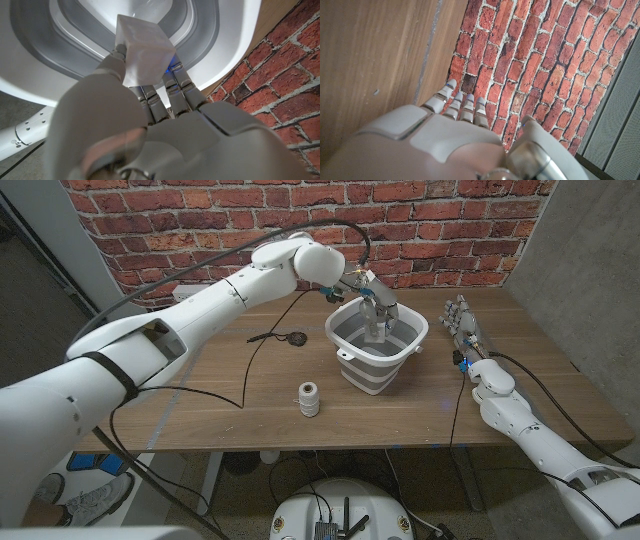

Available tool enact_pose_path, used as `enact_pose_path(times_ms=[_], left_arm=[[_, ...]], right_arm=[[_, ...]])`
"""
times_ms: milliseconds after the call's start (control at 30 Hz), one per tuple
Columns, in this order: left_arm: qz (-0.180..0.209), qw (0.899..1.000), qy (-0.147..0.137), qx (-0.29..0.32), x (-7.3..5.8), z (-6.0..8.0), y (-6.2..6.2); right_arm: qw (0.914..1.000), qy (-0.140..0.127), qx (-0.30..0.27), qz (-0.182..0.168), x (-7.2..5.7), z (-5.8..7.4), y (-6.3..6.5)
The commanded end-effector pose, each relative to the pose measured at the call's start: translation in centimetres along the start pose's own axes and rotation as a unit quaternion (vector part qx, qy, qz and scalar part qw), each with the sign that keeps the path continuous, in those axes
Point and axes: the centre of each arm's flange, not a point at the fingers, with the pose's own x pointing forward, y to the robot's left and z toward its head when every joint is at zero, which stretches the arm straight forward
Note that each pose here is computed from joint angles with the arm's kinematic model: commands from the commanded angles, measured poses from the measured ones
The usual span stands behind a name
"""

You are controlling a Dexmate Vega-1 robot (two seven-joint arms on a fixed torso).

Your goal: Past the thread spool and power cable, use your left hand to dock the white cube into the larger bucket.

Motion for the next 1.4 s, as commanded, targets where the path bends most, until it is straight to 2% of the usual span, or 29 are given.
enact_pose_path(times_ms=[33, 267, 467, 867, 1400], left_arm=[[-0.003, 1.0, -0.002, -0.005, 1.2, -0.1, -1.8], [-0.014, 1.0, -0.008, -0.007, 2.1, 0.0, -2.6], [-0.029, 0.999, -0.013, -0.006, 2.6, 0.1, -2.8], [-0.059, 0.998, -0.014, -0.001, 2.9, 0.3, -3.1], [-0.111, 0.994, -0.009, 0.006, 2.8, 0.5, -2.7]], right_arm=[[1.0, 0.0, 0.003, -0.003, -0.5, -0.1, 0.0], [1.0, 0.0, 0.004, -0.004, -0.6, -0.1, -0.1], [1.0, 0.0, 0.005, -0.004, -0.6, -0.2, 0.0], [1.0, 0.003, 0.007, -0.005, -0.9, -0.5, 0.1], [0.9999, 0.005, 0.008, -0.003, -0.9, -0.7, 0.2]])
